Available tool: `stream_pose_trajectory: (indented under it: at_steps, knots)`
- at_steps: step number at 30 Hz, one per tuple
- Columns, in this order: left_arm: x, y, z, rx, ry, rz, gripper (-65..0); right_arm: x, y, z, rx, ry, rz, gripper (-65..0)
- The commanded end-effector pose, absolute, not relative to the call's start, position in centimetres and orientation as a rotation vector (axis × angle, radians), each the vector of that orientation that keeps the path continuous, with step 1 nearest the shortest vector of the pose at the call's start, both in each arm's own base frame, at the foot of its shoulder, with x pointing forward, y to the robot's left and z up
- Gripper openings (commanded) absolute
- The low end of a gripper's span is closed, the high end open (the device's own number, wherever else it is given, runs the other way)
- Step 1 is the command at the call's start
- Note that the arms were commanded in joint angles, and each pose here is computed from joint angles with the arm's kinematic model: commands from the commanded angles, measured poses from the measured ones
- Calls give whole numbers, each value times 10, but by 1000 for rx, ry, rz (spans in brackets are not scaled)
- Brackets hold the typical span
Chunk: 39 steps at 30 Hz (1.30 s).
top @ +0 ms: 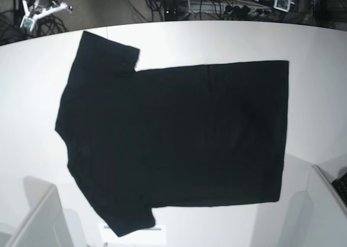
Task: Fold the T-shirt properly
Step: 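Lower both grippers to the shoulder corners of the black T-shirt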
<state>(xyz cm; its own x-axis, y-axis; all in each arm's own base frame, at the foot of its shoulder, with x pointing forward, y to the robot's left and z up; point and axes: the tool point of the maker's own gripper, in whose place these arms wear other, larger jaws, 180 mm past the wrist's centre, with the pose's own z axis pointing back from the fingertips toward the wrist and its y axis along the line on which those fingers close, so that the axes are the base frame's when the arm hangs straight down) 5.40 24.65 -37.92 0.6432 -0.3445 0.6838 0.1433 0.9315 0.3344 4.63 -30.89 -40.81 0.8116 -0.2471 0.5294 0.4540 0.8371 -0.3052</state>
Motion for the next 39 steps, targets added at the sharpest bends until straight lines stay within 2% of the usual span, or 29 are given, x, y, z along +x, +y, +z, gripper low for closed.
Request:
stream_pose_trajectory:
  at_steps: [1, 5, 8, 10, 11, 15, 17, 21, 27, 28, 30, 32, 34, 39]
  knots:
    - [58, 246, -369, 267, -860, -290, -650, 56, -315, -390, -470, -546, -369, -650]
    - [80, 249, -352, 293, -927, -291, -650, 92, -306, -376, -442, -639, -404, -650]
    - [96, 250, -349, 301, -970, -283, -650, 109, -300, -378, -407, -648, -432, -650]
    - [103, 250, -348, 305, -989, -279, -650, 124, -289, -380, -337, -664, -426, -650]
    - [107, 250, -346, 307, -1001, -278, -650, 131, -279, -381, -275, -673, -413, -621]
    - [122, 255, -350, 301, -988, -209, -650, 156, -241, -379, -23, -719, -348, -279]
    - [130, 263, -351, 283, -987, -126, -650, 162, -229, -377, 57, -726, -324, -189]
    - [142, 288, -342, 284, -1015, 13, -650, 171, -218, -375, 136, -731, -347, -212]
    - [153, 301, -330, 233, -1068, 46, -650, 183, -221, -383, 160, -698, -383, -237]
    - [153, 307, -329, 243, -1071, 64, -602, 185, -223, -386, 164, -691, -398, -237]
    - [148, 319, -330, 258, -1065, 96, -451, 186, -230, -392, 159, -677, -426, -237]
    - [147, 331, -331, 267, -1069, 143, -351, 185, -233, -399, 163, -662, -438, -237]
    - [144, 344, -337, 272, -1064, 198, -321, 181, -231, -408, 174, -636, -447, -239]
    - [138, 360, -354, 257, -1043, 303, -323, 167, -227, -429, 195, -569, -474, -239]
